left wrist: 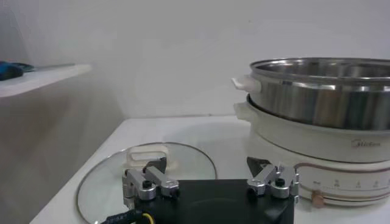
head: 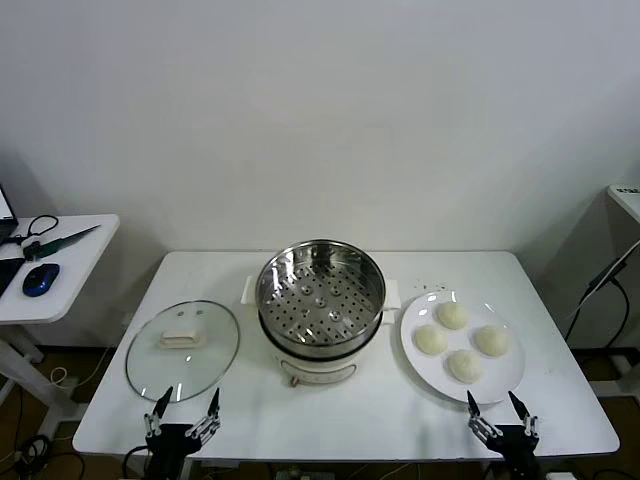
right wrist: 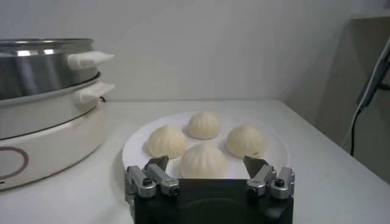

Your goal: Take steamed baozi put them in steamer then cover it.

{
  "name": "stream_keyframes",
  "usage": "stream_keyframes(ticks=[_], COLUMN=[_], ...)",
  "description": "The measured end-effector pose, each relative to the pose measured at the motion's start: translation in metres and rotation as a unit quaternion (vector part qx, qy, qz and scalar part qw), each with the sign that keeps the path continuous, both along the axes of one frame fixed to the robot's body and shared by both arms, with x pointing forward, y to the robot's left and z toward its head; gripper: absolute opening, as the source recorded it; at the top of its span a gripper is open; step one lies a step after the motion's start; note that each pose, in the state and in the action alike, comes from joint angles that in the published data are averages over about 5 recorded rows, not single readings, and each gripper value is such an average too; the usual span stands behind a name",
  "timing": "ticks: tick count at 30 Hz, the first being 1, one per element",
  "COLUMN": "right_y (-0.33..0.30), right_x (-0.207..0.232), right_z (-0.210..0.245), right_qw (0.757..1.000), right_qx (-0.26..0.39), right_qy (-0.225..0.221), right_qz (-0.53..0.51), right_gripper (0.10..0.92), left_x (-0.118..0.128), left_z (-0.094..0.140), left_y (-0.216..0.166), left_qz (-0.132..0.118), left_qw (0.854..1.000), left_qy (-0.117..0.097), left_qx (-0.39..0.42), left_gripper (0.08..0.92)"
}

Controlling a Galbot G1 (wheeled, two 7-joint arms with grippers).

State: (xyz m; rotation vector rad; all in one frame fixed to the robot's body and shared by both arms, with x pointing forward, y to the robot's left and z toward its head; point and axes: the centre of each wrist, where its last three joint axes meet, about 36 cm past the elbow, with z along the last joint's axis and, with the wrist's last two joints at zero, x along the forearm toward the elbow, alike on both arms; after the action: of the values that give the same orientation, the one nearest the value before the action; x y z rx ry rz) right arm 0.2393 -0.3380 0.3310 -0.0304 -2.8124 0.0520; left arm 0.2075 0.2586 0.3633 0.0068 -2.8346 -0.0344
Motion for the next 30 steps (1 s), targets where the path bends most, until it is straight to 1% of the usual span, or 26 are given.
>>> stream_keyframes(ticks=[2, 4, 9, 13, 16, 18, 20, 25, 30], right_y=[-0.003, -0.009, -0.028, -0.045, -0.056, -0.062, -0.068, -0.083, -0.096], right_x=[0.007, 0.022, 0.080, 0.135, 0.178, 0.207, 0.233, 0.285, 0.326], right_z=[0.002, 0.008, 0.035, 0.066, 0.091, 0.109, 0.126, 0.156, 0.184], right_qw=[1.000, 1.000, 0.997, 0.988, 0.970, 0.951, 0.927, 0.848, 0.771], right_qx=[-0.006, -0.019, -0.068, -0.128, -0.183, -0.221, -0.258, -0.328, -0.367], right_qy=[0.000, -0.001, -0.001, 0.010, 0.020, 0.028, 0.041, 0.094, 0.157], right_qz=[0.000, 0.000, 0.024, 0.088, 0.159, 0.214, 0.271, 0.405, 0.495], right_gripper=[0.823, 0.823, 0.823, 0.823, 0.823, 0.823, 0.823, 0.823, 0.823], left_x=[0.000, 0.001, 0.003, 0.001, 0.001, 0.001, 0.000, -0.002, -0.003], left_z=[0.000, 0.001, 0.004, 0.006, 0.009, 0.010, 0.010, 0.010, 0.009], left_y=[0.000, 0.000, 0.000, -0.001, -0.001, -0.001, -0.001, -0.002, -0.005], left_qz=[0.000, -0.001, -0.003, -0.007, -0.009, -0.010, -0.010, -0.010, -0.010], left_qw=[1.000, 1.000, 1.000, 1.000, 1.000, 1.000, 1.000, 1.000, 1.000], left_qy=[0.000, -0.001, -0.005, -0.007, -0.009, -0.011, -0.011, -0.011, -0.012], left_qx=[0.000, 0.000, 0.001, 0.001, 0.002, 0.002, 0.003, 0.004, 0.003], left_gripper=[0.823, 0.823, 0.823, 0.823, 0.823, 0.823, 0.823, 0.823, 0.823])
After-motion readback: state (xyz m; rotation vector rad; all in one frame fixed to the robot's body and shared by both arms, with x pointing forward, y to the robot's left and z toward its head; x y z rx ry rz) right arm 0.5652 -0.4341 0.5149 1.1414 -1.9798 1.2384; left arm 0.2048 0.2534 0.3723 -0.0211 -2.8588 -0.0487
